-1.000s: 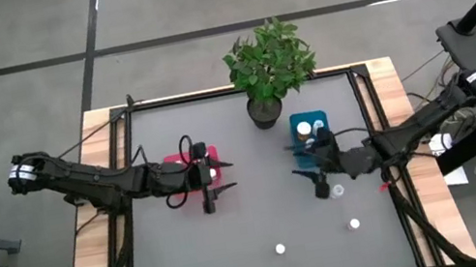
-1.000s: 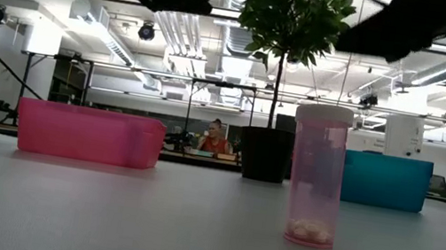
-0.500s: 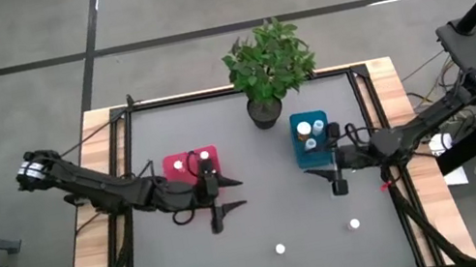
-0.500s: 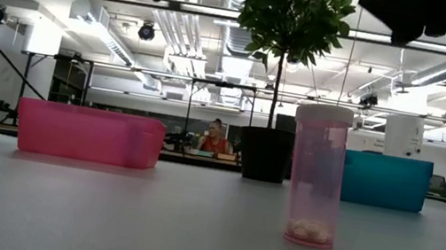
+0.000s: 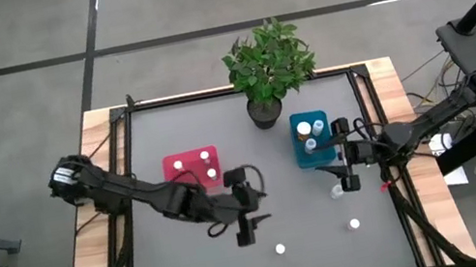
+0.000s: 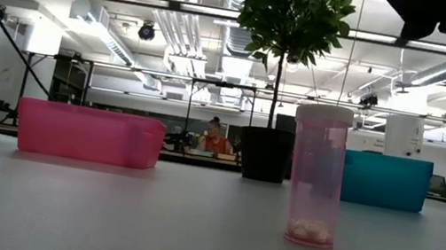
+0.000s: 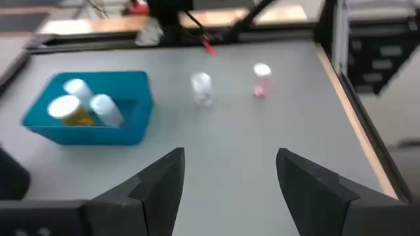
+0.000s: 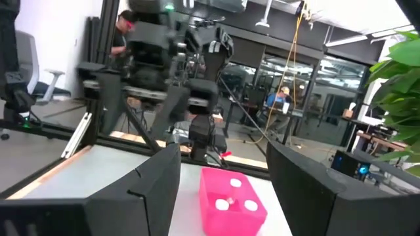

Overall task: Pick and place medicine bottles into bin by pill shape (circle, oval)
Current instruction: Put the small pink pill bottle into the pink bin

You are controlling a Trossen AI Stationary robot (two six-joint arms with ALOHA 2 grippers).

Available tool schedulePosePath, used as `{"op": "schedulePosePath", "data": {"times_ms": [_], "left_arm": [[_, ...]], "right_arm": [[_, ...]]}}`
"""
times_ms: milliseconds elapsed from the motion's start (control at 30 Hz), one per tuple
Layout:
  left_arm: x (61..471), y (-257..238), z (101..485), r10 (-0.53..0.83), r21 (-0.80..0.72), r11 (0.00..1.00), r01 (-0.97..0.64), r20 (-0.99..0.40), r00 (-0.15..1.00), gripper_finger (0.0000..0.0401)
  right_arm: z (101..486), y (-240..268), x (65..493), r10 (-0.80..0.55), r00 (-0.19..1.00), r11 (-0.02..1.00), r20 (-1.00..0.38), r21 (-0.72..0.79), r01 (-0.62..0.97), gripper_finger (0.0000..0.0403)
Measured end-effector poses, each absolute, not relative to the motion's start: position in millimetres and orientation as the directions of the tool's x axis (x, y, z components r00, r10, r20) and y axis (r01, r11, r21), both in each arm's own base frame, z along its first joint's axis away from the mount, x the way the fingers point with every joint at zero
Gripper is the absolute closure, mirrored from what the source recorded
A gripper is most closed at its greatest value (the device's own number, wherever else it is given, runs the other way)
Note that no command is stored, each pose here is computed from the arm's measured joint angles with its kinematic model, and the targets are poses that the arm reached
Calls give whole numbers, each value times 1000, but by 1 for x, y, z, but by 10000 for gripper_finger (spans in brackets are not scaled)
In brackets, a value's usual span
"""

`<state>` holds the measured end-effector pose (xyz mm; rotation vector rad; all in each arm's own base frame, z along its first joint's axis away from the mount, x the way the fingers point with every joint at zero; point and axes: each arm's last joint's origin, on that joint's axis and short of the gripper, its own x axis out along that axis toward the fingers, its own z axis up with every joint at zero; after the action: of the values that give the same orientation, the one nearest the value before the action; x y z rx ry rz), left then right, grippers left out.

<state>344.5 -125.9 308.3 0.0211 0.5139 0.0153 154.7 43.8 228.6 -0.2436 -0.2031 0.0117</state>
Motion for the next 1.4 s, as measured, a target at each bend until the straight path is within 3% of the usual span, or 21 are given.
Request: {"op": "schedulePosePath", "data": {"times_ms": [300,533,1067,1200,1400], "left_arm": [[362,-180,294,-27,79,992,96,-616,788,180],[385,-208,253,2,39,999,29,-622,783,180],[386,-209,250,-57,-18,998,59,-621,781,179],[385,-210,248,-99,-56,995,82,-640,762,163],[384,-209,248,-95,10,991,133,-645,758,135]], "right_arm": [[228,42,149,31,976,972,217,-234,21,188],[228,42,149,31,977,964,213,-263,27,188],[238,43,151,31,974,949,224,-313,42,188],[228,44,150,41,981,942,192,-334,26,189],[217,43,149,19,989,960,150,-279,23,199]]}}
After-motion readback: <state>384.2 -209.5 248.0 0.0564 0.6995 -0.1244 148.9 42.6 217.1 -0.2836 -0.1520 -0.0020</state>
